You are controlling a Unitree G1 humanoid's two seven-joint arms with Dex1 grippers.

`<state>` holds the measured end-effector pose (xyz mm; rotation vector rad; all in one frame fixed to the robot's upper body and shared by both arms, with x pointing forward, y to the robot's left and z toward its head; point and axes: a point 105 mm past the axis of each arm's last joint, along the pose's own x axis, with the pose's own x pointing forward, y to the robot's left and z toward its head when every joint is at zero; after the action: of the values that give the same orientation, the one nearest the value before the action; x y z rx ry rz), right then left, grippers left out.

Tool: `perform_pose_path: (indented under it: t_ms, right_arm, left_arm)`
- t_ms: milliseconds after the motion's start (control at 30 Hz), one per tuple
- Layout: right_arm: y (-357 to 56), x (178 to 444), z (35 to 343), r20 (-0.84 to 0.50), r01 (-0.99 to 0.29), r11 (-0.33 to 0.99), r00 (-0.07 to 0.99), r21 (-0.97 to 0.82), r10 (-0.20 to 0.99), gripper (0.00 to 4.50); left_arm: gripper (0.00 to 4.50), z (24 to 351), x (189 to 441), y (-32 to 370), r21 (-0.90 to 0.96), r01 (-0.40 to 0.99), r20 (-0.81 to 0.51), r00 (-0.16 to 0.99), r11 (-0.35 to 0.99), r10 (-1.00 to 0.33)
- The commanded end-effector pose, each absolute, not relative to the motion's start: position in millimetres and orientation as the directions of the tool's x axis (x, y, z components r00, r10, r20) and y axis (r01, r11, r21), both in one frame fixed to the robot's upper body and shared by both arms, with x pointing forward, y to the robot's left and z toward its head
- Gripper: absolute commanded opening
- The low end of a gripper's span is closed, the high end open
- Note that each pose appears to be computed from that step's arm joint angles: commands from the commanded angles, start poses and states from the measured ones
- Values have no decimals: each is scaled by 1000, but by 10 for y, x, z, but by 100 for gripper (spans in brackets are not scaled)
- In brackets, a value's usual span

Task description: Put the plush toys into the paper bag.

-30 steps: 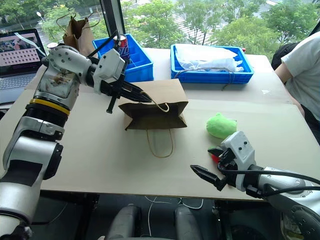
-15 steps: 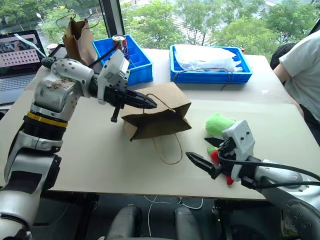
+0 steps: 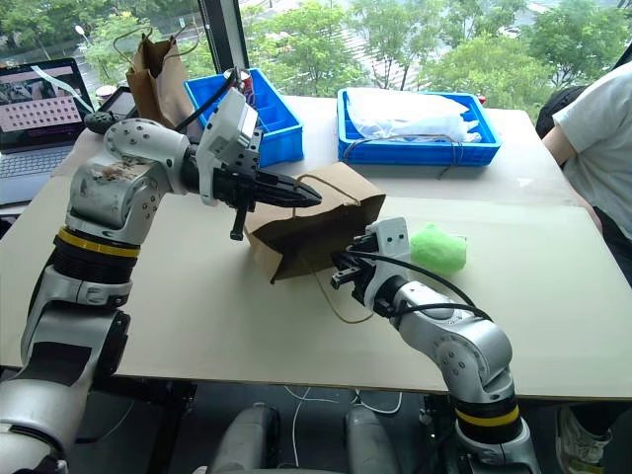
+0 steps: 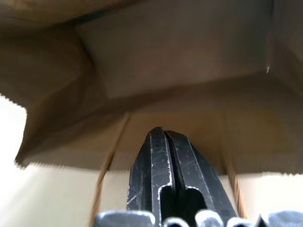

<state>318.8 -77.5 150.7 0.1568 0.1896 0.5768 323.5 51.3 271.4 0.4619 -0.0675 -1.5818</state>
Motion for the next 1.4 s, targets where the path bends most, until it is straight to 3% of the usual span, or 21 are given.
perform_pose_path:
  t_ms: [33,233,367,533,667,933,1067,1167,1267,1400]
  right_arm:
    - [-750,3358,1384,-110,-502,846,845,178,524,4]
    - [-738,3459,852,-205,-491,859,835,143,511,4]
    - [-743,3437,738,-232,-509,854,823,108,519,4]
    - [-682,3367,636,-279,-559,828,788,50,549,4]
    - [-649,3329,598,-301,-590,807,768,11,565,4]
    - [-698,3335,692,-274,-591,807,779,-16,564,4]
    - [-749,3337,1156,-114,-583,811,803,51,584,4]
    - [-870,3273,1386,-81,-579,815,811,30,579,4]
    - [-1195,3109,1775,-79,-601,799,798,-32,597,73]
    - [-1563,2952,2029,-188,-634,760,772,-144,608,212]
  left_arm:
    - [0,2909,3221,484,380,924,-202,29,-51,-979]
    - [0,3002,3354,558,395,918,-152,97,29,-984]
    - [0,3135,3422,582,381,920,-94,137,92,-986]
    - [0,3361,3681,716,316,908,1,288,274,-958]
    - [0,3402,3788,768,244,908,33,343,341,-939]
    - [0,3281,3825,773,164,914,22,372,370,-928]
    - [0,3302,3785,731,119,929,58,346,351,-936]
    - [0,3305,3734,760,99,938,66,328,333,-942]
    - [0,3320,3715,863,47,939,91,337,342,-937]
    - [0,3297,3699,878,30,939,95,338,342,-936]
